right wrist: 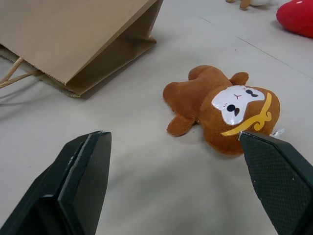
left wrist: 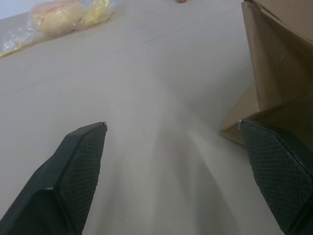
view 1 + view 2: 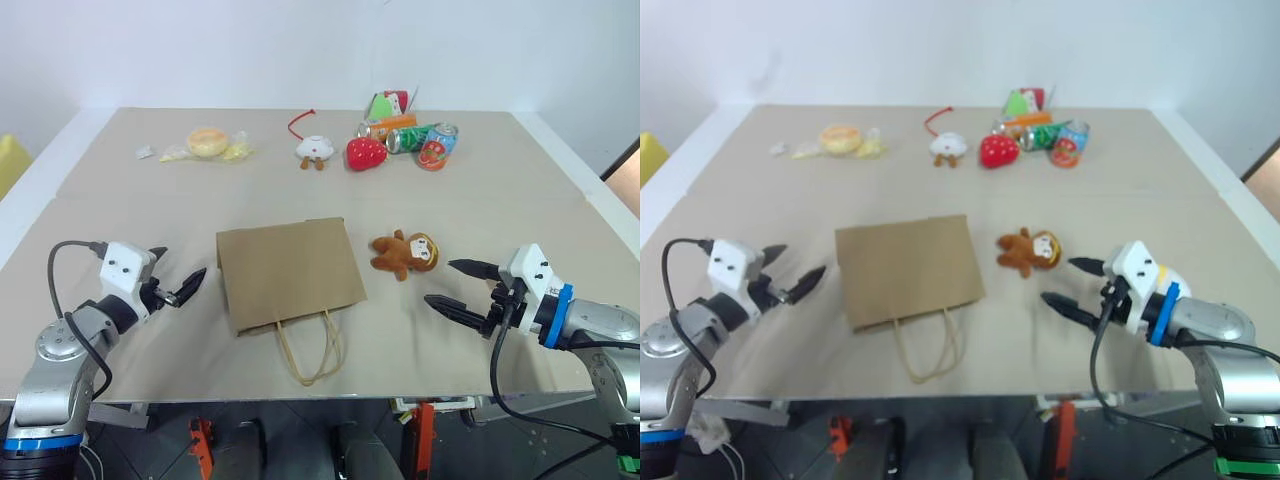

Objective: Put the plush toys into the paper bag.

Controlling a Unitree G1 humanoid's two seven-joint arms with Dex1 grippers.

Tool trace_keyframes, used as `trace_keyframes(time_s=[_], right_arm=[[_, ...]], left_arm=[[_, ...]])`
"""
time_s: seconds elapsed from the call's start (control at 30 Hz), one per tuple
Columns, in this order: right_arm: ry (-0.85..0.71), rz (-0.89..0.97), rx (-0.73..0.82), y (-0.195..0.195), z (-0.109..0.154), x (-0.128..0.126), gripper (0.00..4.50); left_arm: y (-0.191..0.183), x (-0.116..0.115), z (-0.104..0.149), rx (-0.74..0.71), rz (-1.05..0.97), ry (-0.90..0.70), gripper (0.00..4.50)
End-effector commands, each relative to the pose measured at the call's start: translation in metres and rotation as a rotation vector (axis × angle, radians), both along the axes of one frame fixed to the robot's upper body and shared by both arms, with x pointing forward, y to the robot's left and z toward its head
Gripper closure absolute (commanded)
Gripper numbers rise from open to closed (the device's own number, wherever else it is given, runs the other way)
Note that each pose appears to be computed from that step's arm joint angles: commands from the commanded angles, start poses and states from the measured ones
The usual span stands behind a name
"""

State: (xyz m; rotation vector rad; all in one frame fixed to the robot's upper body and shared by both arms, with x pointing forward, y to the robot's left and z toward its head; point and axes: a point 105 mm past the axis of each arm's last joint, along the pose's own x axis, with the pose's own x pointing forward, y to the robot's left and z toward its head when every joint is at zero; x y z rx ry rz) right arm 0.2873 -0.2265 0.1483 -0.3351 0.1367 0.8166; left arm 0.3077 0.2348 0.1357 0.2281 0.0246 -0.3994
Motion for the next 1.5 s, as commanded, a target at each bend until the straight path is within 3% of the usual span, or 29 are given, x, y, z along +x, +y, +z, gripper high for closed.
trace_keyframes(time_s=[0.03, 0.33, 0.47, 0.67, 0.97, 1.07, 1.17, 1.3, 1.5], right_arm=[[-0.055, 0.011, -0.008, 0.000, 0.011, 0.004, 0.00], [-0.071, 0.075, 0.038, 0.014, 0.013, 0.013, 0.00], [-0.065, 0.404, 0.077, 0.073, 0.036, 0.008, 0.00], [-0.031, 0.795, 0.046, 0.128, 0.042, -0.015, 0.00], [-0.003, 0.863, 0.036, 0.135, 0.041, -0.014, 0.00], [0.001, 0.853, 0.032, 0.133, 0.039, -0.013, 0.00], [-0.005, 0.843, 0.032, 0.134, 0.037, -0.012, 0.00], [-0.014, 0.810, 0.039, 0.133, 0.037, -0.013, 0.00], [-0.018, 0.756, 0.042, 0.128, 0.036, -0.015, 0.00]], left_arm=[[-0.003, 0.001, 0.013, 0.039, -0.029, -0.066, 0.04], [-0.006, -0.002, 0.018, 0.061, -0.065, -0.109, 0.04], [-0.004, -0.009, 0.027, 0.094, -0.071, -0.135, 0.04], [-0.011, -0.017, 0.031, 0.147, -0.099, -0.155, 0.04], [-0.052, -0.051, 0.073, 0.352, -0.372, -0.290, 0.04], [-0.081, -0.075, 0.049, 0.465, -0.640, -0.194, 0.04], [-0.098, -0.082, 0.026, 0.526, -0.808, -0.157, 0.04], [-0.116, -0.073, 0.006, 0.591, -0.930, -0.165, 0.04], [-0.133, -0.063, -0.003, 0.609, -1.014, -0.209, 0.04]])
